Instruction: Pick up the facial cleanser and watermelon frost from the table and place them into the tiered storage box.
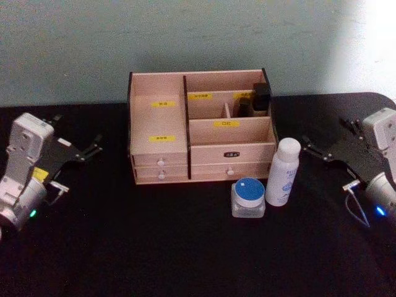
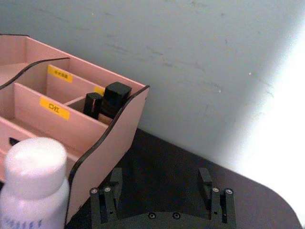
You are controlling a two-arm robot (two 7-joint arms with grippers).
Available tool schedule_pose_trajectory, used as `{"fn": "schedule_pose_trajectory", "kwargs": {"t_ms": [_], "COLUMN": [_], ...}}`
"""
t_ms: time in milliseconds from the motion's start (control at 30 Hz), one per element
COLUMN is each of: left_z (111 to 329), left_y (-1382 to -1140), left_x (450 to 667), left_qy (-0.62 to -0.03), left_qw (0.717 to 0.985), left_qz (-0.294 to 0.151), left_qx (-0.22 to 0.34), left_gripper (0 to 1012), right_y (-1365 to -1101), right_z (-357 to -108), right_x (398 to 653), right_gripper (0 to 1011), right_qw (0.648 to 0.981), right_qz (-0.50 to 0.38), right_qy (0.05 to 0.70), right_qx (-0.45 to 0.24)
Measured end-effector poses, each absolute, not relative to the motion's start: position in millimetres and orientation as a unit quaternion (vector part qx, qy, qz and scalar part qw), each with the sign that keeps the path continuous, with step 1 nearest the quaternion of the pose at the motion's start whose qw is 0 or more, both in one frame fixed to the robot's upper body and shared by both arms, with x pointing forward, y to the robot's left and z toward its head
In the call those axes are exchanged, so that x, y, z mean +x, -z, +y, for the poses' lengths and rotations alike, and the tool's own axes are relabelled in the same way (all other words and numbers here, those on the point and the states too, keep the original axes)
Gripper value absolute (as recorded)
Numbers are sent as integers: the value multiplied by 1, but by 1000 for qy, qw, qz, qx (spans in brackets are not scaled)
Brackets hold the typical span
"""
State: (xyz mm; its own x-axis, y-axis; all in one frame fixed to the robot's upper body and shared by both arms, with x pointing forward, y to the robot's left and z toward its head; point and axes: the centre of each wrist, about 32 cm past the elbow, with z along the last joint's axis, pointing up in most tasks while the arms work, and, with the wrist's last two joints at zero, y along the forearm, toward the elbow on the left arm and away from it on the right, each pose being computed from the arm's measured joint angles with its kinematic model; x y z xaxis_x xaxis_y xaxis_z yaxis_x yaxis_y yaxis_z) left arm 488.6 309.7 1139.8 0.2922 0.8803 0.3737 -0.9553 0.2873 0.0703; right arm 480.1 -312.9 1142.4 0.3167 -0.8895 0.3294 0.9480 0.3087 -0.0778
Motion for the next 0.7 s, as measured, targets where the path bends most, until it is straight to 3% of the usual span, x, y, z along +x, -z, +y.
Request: {"fn": "schedule_pose_trajectory", "kwargs": {"t_ms": [700], "left_z": [310], "left_y": [-1140], "left_x": [489], "left_qy": [-580], "left_qw": [791], "left_qz": [-132], "left_qx": [141], "left_gripper": [1001], "right_y": [-1155], "right_z": [-323], "right_x": [418], "right_gripper": [1000], "right_qw": [838], "right_qz": [-49], "right_qy": [522], "right_qx": [-152]}}
